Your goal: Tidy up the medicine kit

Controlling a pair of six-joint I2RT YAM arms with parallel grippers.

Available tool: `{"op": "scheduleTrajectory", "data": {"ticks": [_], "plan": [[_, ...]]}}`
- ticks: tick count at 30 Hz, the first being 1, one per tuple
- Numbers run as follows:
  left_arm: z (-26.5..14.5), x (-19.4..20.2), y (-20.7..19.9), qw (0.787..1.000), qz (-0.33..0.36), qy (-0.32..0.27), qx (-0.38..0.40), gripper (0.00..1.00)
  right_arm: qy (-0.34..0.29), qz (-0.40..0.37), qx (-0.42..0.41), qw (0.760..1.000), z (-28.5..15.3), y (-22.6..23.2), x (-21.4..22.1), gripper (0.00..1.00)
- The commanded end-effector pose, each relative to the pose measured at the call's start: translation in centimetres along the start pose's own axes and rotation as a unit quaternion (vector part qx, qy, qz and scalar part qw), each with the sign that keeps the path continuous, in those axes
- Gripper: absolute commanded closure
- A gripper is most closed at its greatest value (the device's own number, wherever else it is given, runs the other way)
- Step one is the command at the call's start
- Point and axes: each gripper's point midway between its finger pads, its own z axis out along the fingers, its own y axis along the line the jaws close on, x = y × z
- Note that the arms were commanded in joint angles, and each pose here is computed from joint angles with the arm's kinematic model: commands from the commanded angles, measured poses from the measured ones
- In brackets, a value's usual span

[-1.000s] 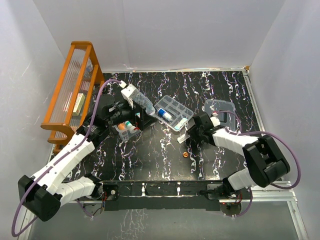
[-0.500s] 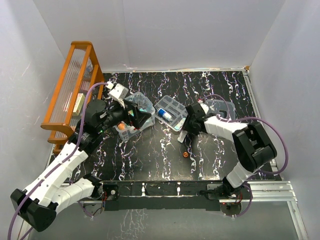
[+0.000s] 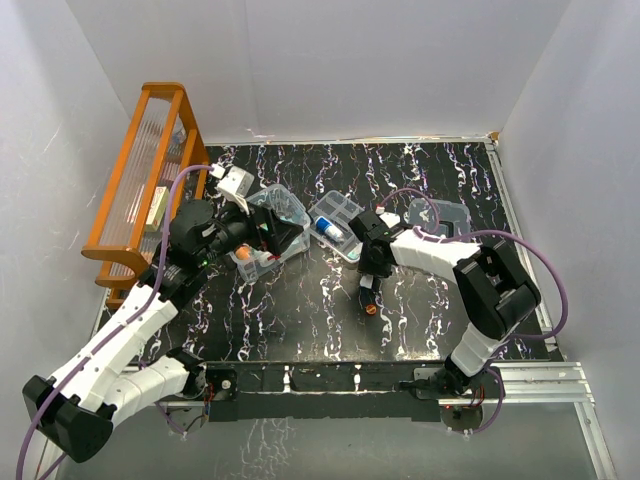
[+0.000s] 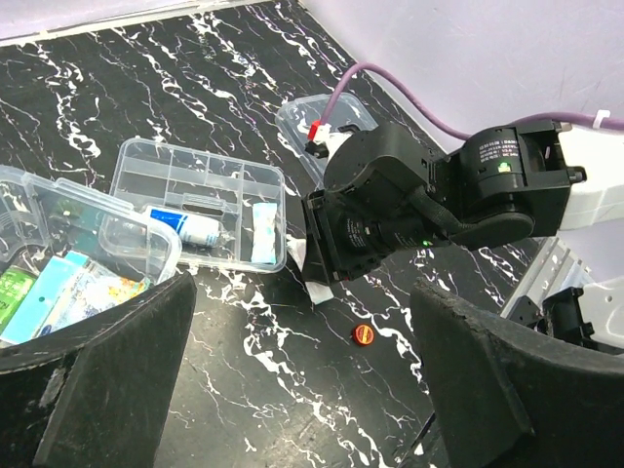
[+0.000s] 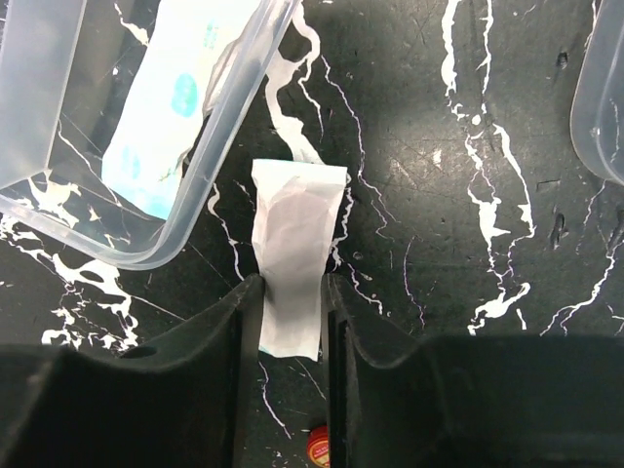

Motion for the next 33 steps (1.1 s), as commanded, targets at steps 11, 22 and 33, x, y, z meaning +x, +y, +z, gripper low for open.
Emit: {"op": "scheduleTrajectory", "data": {"ticks": [11, 22, 33], "plan": [[-0.3, 1.2, 1.4, 0.998, -0.042, 0.004, -0.045, 0.09, -0.014, 0.011, 0.004, 1.0, 0.2, 0.1, -0.1, 0.86], [-0.5, 1.7, 1.8, 0.997, -0.046, 0.013, -0.058, 0.09, -0.126, 0.099, -0.083, 0.984, -5.1, 1.2, -4.4, 0.85], [-1.8, 2.5, 2.5, 0.994, -0.068, 0.005, -0.083, 0.08, -0.173, 0.165, -0.149, 0.96, -7.5, 4.2, -8.9, 0.82]]}}
